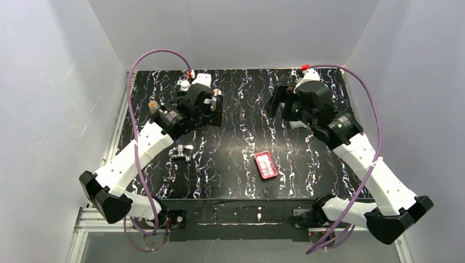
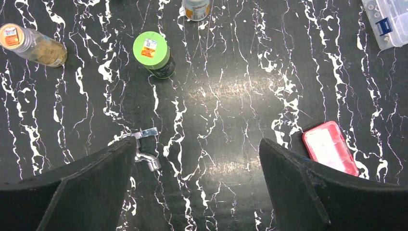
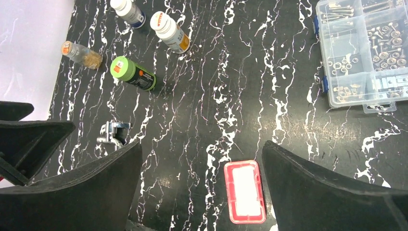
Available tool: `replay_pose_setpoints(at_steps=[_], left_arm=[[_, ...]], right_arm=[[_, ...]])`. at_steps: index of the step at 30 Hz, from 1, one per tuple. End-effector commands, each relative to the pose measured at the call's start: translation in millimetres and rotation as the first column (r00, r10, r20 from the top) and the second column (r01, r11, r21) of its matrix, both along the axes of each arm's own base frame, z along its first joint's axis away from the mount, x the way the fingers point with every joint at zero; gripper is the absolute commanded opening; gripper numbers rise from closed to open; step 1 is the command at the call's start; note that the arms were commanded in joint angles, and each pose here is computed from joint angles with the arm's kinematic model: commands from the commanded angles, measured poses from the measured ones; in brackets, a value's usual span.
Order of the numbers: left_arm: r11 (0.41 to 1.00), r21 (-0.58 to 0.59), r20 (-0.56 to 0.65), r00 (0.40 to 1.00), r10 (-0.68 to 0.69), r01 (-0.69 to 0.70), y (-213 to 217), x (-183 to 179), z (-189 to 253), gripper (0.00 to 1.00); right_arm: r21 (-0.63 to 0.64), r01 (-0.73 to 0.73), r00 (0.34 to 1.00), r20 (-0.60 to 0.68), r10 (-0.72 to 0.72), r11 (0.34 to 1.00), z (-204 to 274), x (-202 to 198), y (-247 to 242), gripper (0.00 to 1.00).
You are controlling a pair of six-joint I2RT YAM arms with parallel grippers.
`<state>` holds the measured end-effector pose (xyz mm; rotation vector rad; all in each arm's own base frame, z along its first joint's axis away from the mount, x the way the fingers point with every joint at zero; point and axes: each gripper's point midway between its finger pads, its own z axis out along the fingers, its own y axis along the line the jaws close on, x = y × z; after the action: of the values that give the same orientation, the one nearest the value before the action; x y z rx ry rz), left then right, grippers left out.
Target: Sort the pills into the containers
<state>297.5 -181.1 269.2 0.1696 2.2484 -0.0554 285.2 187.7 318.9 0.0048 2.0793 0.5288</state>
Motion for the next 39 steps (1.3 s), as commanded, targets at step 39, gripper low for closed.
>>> replay_pose_setpoints(at_steps=[39], left_arm=[[0.995,-0.101,-0.115,0.993,-0.026,0.014,13.3,-34.3,-49.0,0.99]], right_arm=[[-0.352,-0.272,0.845,-0.532,0.048,0.895,-262.5,-73.2,22.6,1.00]])
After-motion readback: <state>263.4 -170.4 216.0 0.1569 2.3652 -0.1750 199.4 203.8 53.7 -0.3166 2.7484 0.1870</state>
